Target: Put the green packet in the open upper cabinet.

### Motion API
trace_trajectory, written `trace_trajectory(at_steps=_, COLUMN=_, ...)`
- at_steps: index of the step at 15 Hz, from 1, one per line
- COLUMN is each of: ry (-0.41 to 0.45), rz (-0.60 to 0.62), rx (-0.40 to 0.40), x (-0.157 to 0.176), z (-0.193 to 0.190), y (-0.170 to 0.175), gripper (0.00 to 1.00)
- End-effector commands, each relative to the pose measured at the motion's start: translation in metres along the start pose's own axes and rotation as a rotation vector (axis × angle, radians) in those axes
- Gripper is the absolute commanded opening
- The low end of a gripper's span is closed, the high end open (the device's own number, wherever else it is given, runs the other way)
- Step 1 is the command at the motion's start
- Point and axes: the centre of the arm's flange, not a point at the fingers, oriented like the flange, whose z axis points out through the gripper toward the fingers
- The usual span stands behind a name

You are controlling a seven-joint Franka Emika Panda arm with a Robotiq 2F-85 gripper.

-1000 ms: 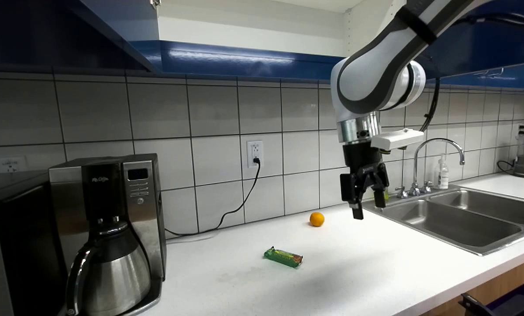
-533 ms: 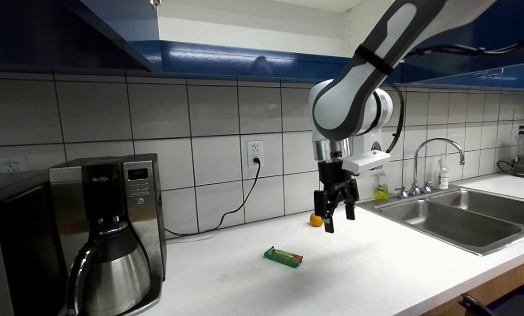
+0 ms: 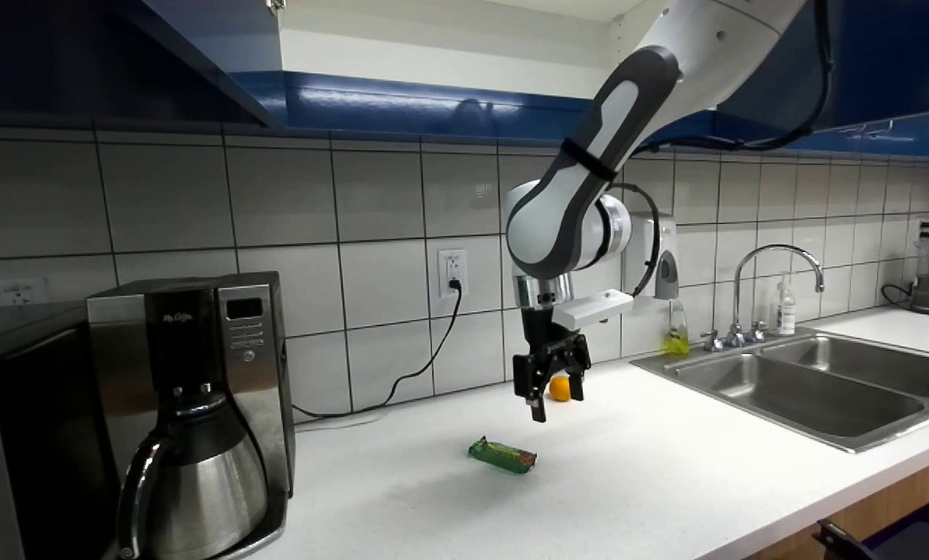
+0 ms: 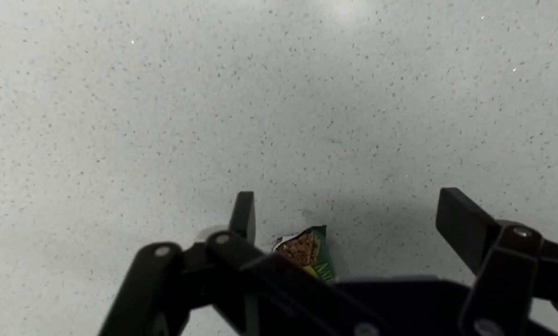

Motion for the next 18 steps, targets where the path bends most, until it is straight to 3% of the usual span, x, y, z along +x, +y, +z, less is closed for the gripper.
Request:
trace_trajectory(at_steps=1, ry=-0.015, rz=0.014, rx=-0.042, x=0.047, z=0.017, y=-0.001, gripper=1.0)
trace_trajectory(at_steps=6, ry=-0.035, rz=0.005, rx=-0.101, x=0.081, z=0.044, y=0.003, gripper=1.0)
trace_trajectory(at_steps=11, ry=-0.051, rz=-0.013, rx=-0.063, x=0.103, z=0.07, y=-0.004, gripper=1.0)
trace_trajectory(at_steps=18, ry=-0.056, rz=-0.022, rx=-0.07, x=0.125, z=0.091, y=-0.012, gripper=1.0)
